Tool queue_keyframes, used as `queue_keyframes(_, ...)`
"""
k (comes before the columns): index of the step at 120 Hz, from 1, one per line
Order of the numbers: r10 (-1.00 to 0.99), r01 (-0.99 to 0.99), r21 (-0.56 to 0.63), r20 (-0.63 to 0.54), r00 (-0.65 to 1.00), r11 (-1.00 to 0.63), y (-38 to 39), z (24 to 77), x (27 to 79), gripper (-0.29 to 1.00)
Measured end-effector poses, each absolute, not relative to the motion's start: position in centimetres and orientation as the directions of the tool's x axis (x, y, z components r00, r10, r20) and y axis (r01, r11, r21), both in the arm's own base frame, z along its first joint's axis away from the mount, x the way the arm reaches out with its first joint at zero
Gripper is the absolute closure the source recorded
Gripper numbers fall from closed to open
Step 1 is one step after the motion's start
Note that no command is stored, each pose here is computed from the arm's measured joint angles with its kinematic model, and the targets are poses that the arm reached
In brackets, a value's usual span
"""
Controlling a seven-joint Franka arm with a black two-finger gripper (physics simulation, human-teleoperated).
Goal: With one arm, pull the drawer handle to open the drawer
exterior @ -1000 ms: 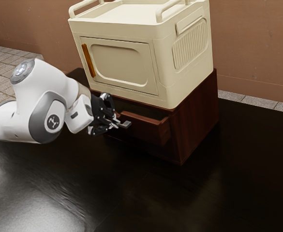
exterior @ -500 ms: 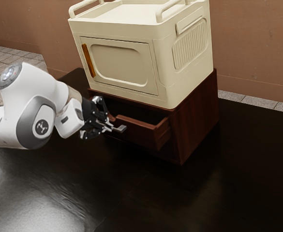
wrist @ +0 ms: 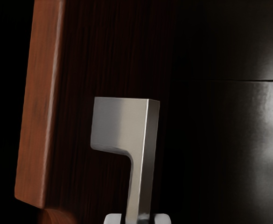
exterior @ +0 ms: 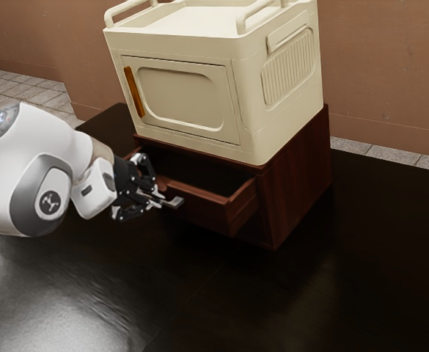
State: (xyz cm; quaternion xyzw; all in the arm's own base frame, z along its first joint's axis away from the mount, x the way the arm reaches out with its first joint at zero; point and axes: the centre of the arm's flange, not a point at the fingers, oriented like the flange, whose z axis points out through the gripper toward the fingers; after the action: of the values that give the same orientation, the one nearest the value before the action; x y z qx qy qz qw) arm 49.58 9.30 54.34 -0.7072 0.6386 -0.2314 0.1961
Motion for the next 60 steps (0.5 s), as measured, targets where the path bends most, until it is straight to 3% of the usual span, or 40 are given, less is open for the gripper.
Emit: queue_keyframes(60, -0.993, -0.810, -0.575, 0.086, 0.078, -0.114, 9.4, 54.4, 47.4, 0.70)
